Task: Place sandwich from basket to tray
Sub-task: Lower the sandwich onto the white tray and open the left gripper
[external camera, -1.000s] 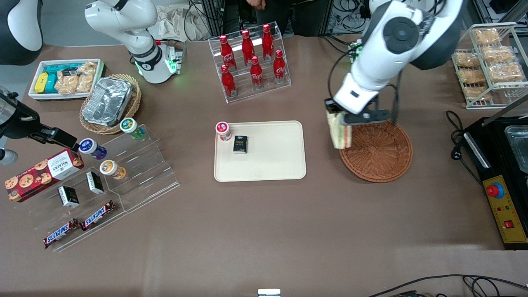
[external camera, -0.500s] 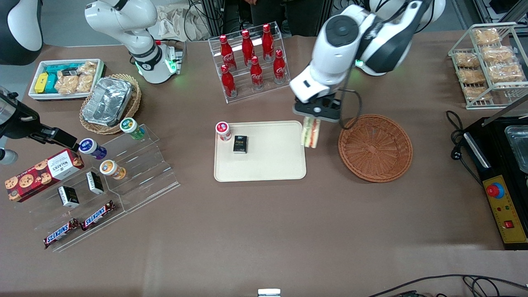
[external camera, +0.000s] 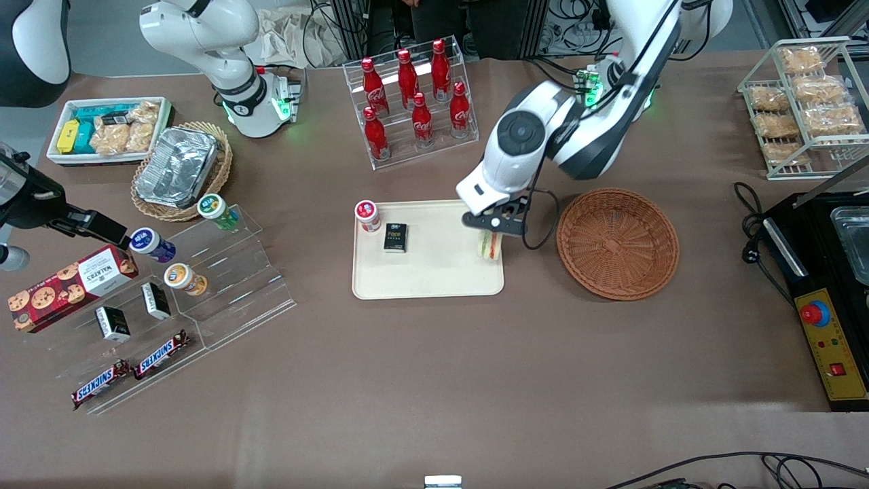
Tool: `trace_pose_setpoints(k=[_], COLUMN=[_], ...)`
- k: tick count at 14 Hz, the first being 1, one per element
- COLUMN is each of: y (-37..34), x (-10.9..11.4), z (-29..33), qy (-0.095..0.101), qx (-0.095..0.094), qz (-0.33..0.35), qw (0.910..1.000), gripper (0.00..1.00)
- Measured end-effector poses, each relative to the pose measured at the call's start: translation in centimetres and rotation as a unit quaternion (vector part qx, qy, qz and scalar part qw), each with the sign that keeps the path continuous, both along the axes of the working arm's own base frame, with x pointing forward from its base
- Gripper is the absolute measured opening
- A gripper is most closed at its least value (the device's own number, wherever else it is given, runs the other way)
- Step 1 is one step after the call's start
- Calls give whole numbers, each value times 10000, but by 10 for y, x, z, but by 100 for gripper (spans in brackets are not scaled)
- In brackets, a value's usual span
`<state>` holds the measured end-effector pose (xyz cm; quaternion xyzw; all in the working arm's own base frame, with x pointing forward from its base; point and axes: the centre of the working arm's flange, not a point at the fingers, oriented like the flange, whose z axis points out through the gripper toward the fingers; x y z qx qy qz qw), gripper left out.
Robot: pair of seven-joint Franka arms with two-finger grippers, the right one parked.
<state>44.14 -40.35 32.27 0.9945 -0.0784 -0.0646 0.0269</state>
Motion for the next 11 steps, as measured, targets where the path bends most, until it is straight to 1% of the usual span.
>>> trace_pose_setpoints(k=[3,6,8,11], y=[-6,-6,-6,-4], x=[-10,-16,-16,-15], z=[-49,-78,-86,-90], qy=[-51,-59,-57,-108], qx=[-100,-177,-148,-59], qz=[366,518,544,575], qw=[9993,9985,9984,9983], gripper=[21,21,21,21])
